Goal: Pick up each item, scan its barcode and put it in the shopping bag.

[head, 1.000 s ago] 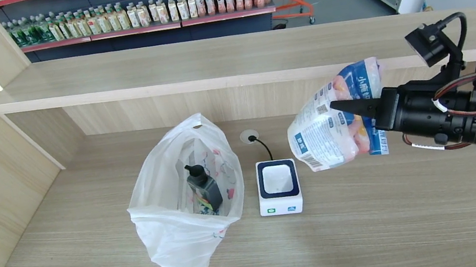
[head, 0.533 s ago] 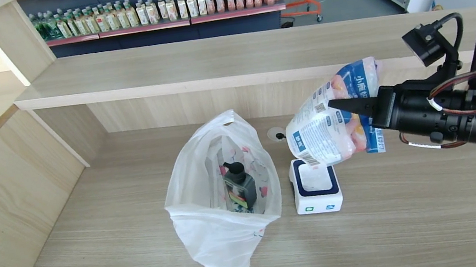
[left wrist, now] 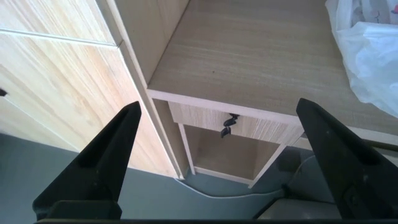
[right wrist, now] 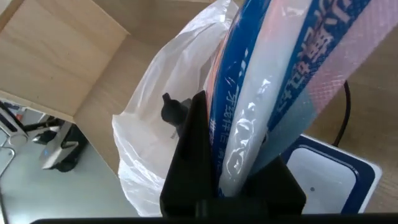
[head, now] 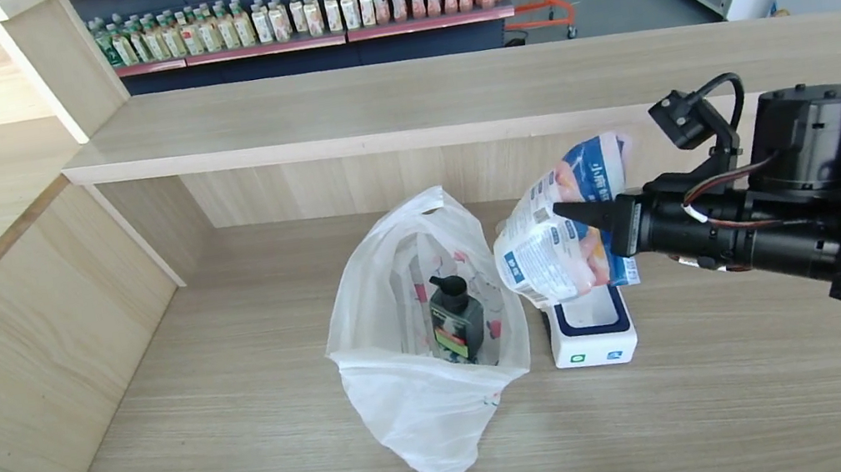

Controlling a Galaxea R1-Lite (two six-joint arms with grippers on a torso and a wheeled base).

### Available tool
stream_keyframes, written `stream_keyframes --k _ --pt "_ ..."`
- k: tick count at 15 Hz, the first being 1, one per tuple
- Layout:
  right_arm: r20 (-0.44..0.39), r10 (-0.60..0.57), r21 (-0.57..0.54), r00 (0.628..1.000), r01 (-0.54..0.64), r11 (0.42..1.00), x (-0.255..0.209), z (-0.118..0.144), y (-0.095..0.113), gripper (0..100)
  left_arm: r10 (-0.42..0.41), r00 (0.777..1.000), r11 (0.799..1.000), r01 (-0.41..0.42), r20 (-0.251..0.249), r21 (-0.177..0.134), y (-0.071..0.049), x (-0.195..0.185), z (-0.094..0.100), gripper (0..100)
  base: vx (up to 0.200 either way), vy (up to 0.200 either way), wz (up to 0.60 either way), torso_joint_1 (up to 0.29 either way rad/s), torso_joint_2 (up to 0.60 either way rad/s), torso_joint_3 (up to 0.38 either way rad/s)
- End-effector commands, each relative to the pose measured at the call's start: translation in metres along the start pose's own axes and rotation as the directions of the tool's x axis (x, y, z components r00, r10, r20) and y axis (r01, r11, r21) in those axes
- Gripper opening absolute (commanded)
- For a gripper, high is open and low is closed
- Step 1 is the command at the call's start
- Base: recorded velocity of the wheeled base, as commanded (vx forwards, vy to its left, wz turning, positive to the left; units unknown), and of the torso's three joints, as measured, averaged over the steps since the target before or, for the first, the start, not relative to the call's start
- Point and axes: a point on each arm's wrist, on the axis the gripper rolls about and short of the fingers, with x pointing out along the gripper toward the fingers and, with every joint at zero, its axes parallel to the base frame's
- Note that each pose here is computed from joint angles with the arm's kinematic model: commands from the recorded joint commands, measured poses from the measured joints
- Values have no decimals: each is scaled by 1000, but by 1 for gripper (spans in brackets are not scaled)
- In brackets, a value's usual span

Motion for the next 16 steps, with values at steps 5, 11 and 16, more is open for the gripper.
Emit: stream_keyframes --k 5,11,16 --pt "-18 14 -114 1000 -16 993 52 -37 -20 0 0 1000 1000 0 0 0 0 0 0 100 0 0 0 0 0 0" --pt "-46 21 -196 999 -29 980 91 -66 -38 0 0 1000 1000 0 0 0 0 0 0 100 0 0 0 0 0 0" --pt "-38 117 -207 992 -123 971 122 -73 -29 0 0 1000 1000 0 0 0 0 0 0 100 0 0 0 0 0 0"
